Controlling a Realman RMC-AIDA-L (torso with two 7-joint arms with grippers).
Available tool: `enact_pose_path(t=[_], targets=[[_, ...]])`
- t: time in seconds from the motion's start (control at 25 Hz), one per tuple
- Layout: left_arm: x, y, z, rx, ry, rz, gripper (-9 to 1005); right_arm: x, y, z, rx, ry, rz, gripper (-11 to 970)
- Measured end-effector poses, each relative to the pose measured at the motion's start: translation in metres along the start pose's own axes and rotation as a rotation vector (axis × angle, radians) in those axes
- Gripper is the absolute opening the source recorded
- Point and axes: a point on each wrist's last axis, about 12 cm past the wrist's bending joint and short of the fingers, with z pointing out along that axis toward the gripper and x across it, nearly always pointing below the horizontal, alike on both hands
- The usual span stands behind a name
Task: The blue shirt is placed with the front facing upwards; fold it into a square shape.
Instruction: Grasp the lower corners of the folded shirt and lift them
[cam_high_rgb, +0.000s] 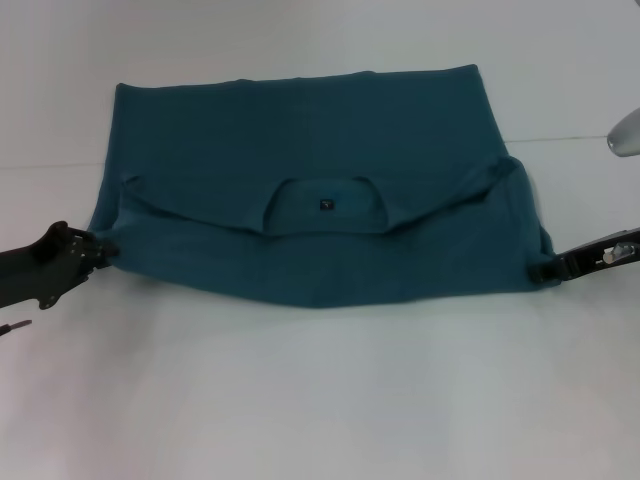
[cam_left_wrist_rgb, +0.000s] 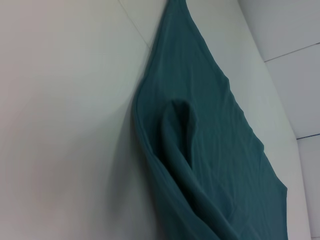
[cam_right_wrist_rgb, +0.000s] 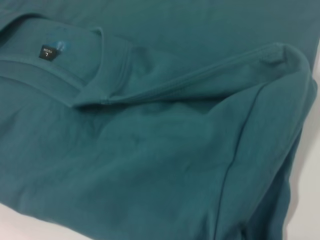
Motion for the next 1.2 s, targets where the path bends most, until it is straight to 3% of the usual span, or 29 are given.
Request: enact_pose_path(t=[0.4, 0.6, 0.68, 0.88, 1.2], targets=[[-0.0002, -0.0002, 0.0000, 0.001, -0.002, -0.001, 110, 0.0007, 0.0045, 0.0062, -0.002, -0.005, -0.008, 472], [-0.0005, -0.0006, -0.0001, 0.005, -0.003, -0.003, 107, 0.0023, 0.0027, 0.0053, 0.001, -0.009, 0.002, 412], [-0.0009, -0.0006, -0.0003, 0.005, -0.004, -0.003, 106, 0.0028, 0.0013, 0.0043, 0.004, -0.011, 0.007, 211], [-0.0010, -0.0002, -0.0007, 0.004, -0.006, -0.003, 106, 0.0030, -0.0013, 0.0021, 0.006, -0.011, 0.015, 72], [-0.0015, 0.0001, -0.0018, 0.017, -0.016, 0.010, 107, 0.0029, 0.0016, 0.0014, -0.011, -0.003, 0.007, 72]])
